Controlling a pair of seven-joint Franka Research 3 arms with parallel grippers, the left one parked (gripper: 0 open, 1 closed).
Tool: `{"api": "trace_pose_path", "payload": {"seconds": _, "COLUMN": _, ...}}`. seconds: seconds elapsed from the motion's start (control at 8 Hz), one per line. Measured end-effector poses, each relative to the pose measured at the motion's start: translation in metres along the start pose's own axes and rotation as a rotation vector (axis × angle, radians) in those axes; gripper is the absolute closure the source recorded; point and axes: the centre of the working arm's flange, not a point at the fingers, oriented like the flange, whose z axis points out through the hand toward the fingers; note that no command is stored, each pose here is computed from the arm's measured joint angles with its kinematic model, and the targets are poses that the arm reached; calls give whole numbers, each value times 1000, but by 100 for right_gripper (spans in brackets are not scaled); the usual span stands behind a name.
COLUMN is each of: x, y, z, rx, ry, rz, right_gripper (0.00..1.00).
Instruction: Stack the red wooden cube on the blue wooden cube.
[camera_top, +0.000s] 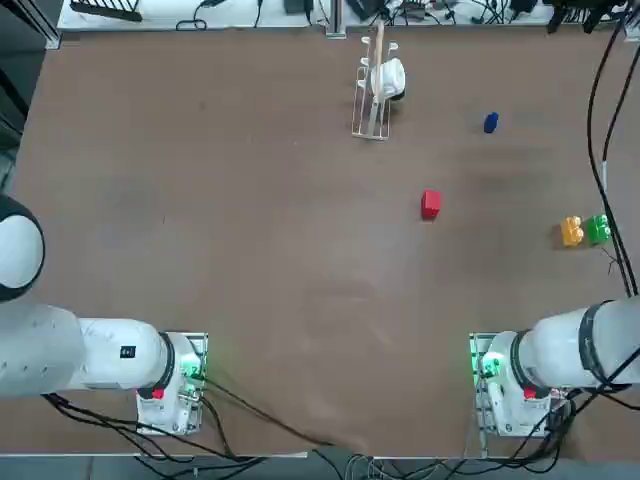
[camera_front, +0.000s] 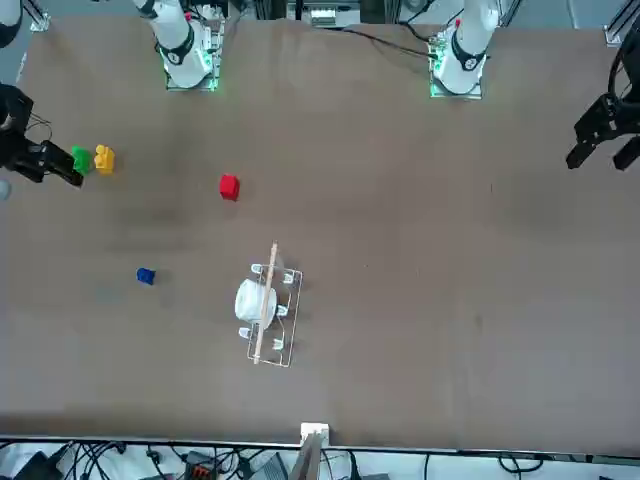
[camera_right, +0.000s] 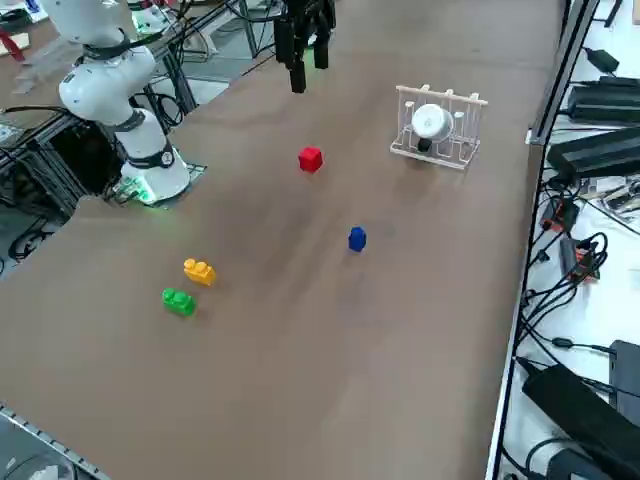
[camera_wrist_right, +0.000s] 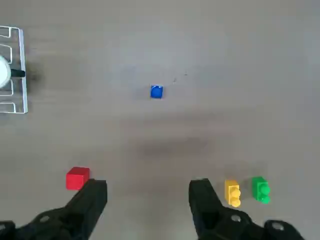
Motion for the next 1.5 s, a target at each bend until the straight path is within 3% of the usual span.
{"api": "trace_pose_path", "payload": {"seconds": 0.5, "x": 1, "y": -3, "z": 6, "rx": -1, "ry": -15, "rz": -12, "right_gripper": 0}}
{"api": "trace_pose_path", "payload": {"seconds": 0.88, "x": 6, "y": -23, "z": 40, "rx": -2, "ry": -61, "rz": -46, "right_gripper": 0}}
{"api": "trace_pose_path", "payload": {"seconds": 1.25, "x": 5, "y": -75, "z": 111, "rx": -1, "ry": -31, "rz": -103, "right_gripper": 0}}
{"api": "trace_pose_path", "payload": {"seconds": 1.5, "x": -18, "y": -117, "z": 176, "rx": 4, "ry": 10, "rz": -73, "right_gripper": 0}}
